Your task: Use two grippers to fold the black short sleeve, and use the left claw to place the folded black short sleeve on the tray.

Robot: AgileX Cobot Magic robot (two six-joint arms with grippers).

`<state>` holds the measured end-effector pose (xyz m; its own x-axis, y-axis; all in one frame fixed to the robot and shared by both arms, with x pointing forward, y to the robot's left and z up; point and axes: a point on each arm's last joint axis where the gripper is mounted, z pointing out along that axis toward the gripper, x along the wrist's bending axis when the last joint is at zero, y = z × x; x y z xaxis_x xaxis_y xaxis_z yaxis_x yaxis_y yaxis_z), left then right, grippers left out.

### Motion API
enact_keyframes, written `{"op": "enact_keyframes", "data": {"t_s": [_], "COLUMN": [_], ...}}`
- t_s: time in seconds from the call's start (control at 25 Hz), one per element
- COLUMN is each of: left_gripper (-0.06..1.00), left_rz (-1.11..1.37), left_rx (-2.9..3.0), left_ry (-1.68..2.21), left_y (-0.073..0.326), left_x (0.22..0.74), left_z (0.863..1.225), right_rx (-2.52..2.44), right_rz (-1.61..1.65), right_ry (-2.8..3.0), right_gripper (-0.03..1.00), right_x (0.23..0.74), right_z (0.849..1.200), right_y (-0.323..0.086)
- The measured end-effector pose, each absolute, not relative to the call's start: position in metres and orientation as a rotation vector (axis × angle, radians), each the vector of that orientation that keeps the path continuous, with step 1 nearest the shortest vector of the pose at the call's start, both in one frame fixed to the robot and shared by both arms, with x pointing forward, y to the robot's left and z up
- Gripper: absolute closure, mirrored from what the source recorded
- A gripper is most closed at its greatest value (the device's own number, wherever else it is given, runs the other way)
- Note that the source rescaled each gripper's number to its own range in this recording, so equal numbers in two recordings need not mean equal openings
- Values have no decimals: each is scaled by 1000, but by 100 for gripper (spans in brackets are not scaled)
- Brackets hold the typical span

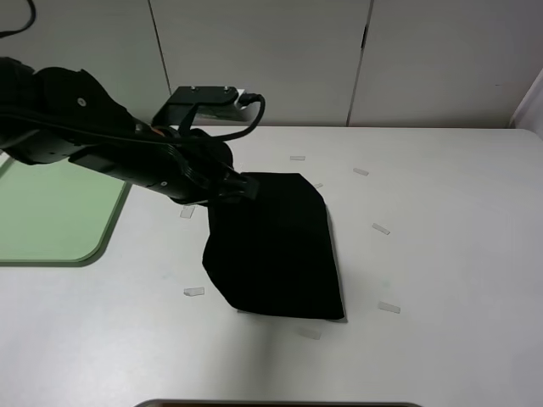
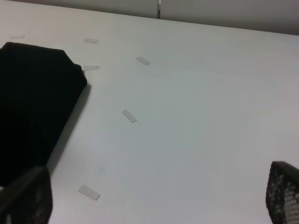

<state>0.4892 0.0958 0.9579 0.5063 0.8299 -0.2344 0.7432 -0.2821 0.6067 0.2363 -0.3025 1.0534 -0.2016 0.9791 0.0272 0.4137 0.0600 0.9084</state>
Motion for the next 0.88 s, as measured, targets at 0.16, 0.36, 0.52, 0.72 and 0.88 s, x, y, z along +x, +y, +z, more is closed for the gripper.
{"op": "enact_keyframes", "data": {"t_s": [0.16,0.36,0.52,0.72,0.88], "left_gripper": [94,94,94,94,94], "left_rz": [154,146,167,174,174], "left_rx": [2103,2137,2147,2171,2201], "left_ry": [1226,1180,1146,1104,1082], "left_y": [72,46,29,7,-6], "left_x": [490,491,490,487,483], "left_z": [952,938,926,909,893], "right_rx": [1404,1404,1404,1404,1404], "right_rz": [1112,1112,1112,1112,1112], "right_ry": [1693,1693,1693,1693,1693], "right_gripper": [-3,-3,-3,-3,-3], "right_x": [236,236,236,236,236], "right_z": [1053,1053,1053,1053,1053], "right_y": [-303,-303,-303,-303,-303]}}
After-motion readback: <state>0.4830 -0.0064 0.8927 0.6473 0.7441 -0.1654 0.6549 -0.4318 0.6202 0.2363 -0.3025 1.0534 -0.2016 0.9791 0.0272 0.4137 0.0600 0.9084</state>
